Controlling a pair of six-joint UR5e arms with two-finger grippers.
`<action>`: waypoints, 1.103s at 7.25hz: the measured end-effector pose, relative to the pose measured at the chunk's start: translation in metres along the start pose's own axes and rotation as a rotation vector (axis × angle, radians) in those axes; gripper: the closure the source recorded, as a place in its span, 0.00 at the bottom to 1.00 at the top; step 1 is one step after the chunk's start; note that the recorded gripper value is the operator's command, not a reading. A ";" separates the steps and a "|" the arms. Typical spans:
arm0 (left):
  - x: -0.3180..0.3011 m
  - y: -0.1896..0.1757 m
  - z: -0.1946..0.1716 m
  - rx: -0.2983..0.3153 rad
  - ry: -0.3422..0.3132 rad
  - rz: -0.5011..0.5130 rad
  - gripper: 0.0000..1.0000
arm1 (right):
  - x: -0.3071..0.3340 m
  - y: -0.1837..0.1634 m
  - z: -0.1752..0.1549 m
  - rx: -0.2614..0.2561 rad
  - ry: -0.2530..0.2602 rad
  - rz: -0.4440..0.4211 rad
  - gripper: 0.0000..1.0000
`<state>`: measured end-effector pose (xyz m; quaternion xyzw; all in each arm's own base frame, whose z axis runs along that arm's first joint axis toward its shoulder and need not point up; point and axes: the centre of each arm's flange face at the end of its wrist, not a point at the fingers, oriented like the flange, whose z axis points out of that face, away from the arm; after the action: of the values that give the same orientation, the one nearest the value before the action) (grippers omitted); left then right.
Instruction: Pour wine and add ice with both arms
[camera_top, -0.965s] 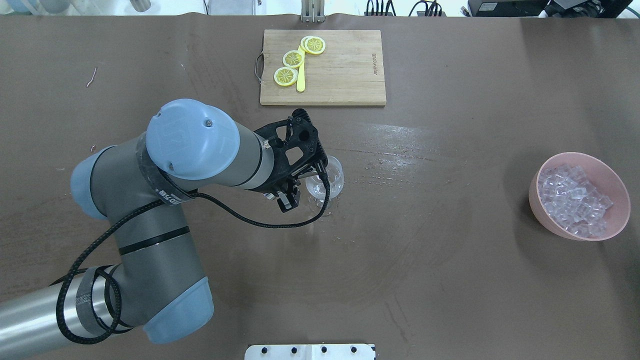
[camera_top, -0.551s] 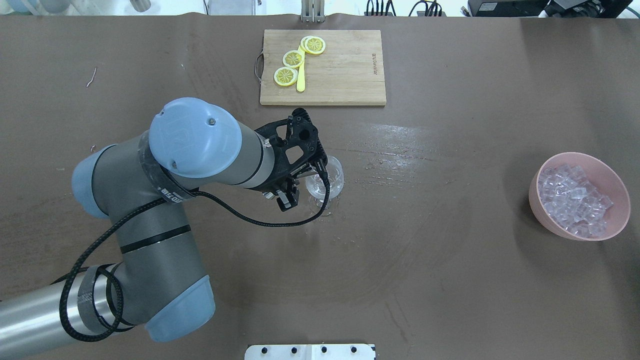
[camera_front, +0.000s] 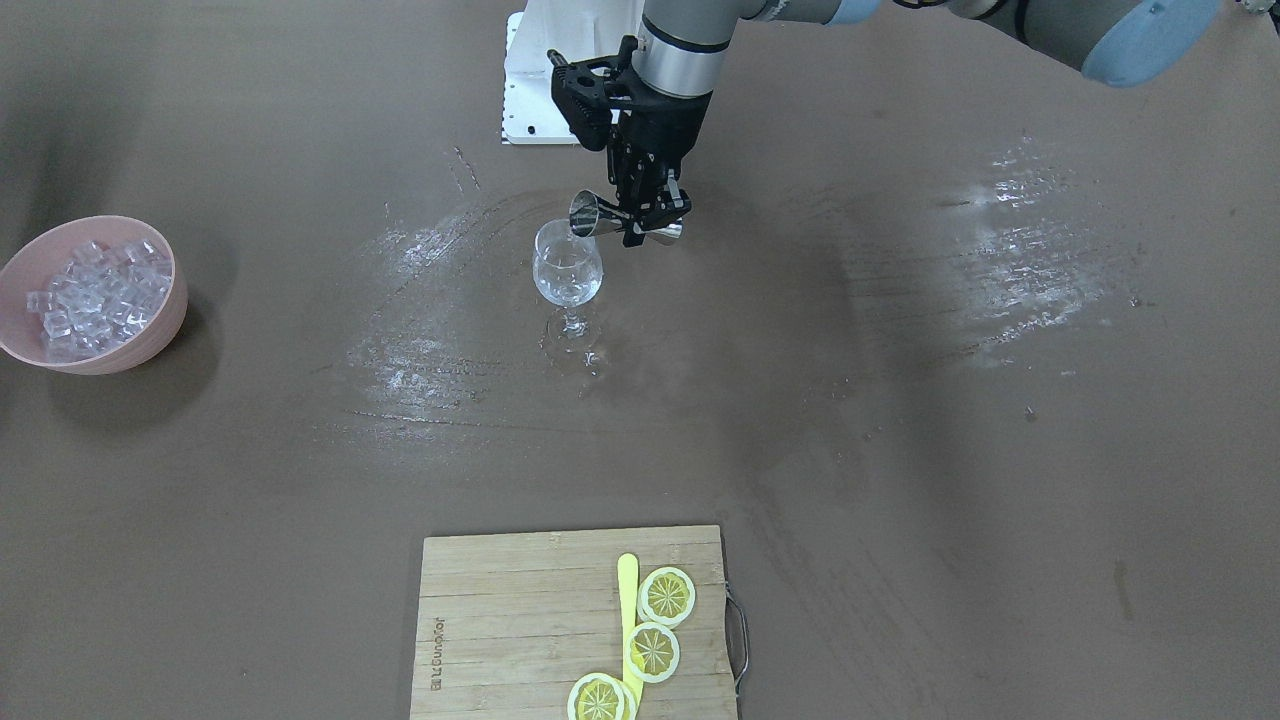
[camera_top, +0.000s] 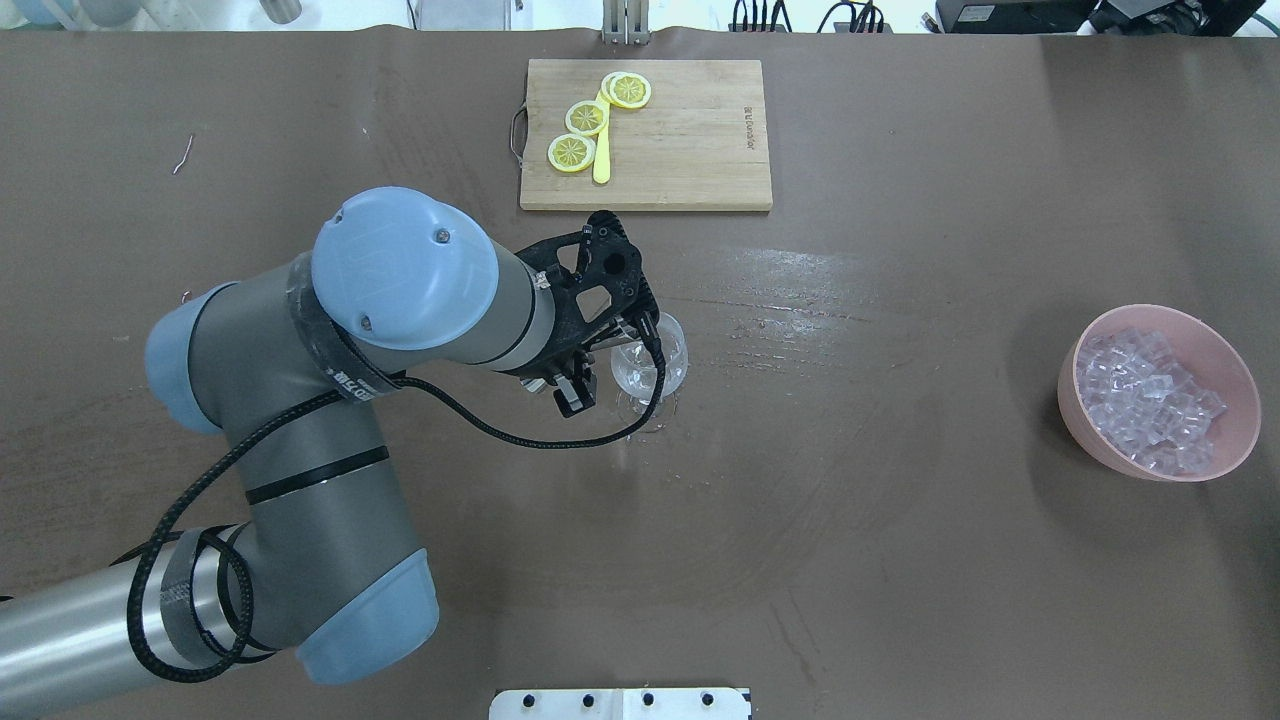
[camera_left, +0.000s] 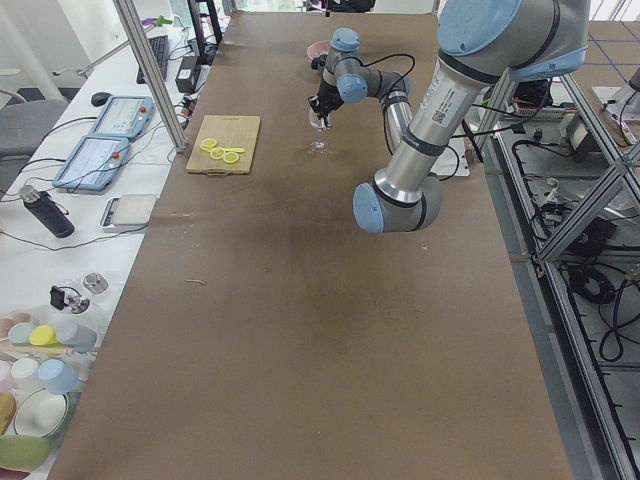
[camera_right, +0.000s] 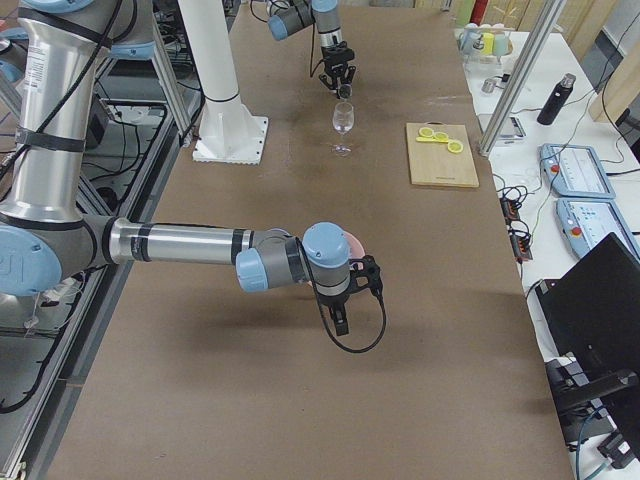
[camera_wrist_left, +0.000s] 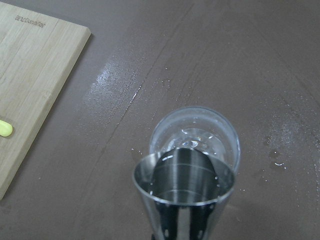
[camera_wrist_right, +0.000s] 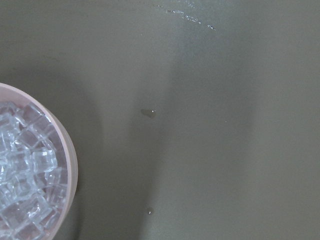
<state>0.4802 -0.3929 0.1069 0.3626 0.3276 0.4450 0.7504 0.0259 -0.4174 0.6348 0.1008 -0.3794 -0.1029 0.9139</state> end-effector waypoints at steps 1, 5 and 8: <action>0.000 -0.005 -0.003 -0.016 -0.009 0.010 1.00 | 0.000 0.000 0.000 0.000 0.000 -0.001 0.00; -0.002 -0.013 -0.008 -0.058 -0.052 0.026 1.00 | 0.001 0.001 0.001 -0.002 0.000 0.001 0.00; -0.003 -0.026 -0.020 -0.110 -0.098 0.047 1.00 | 0.001 0.001 0.002 -0.003 0.000 0.001 0.00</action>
<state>0.4740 -0.3997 0.0755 0.3496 0.2570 0.4618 0.7736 0.0255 -0.4172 0.6366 0.0991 -0.3795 -0.1030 0.9141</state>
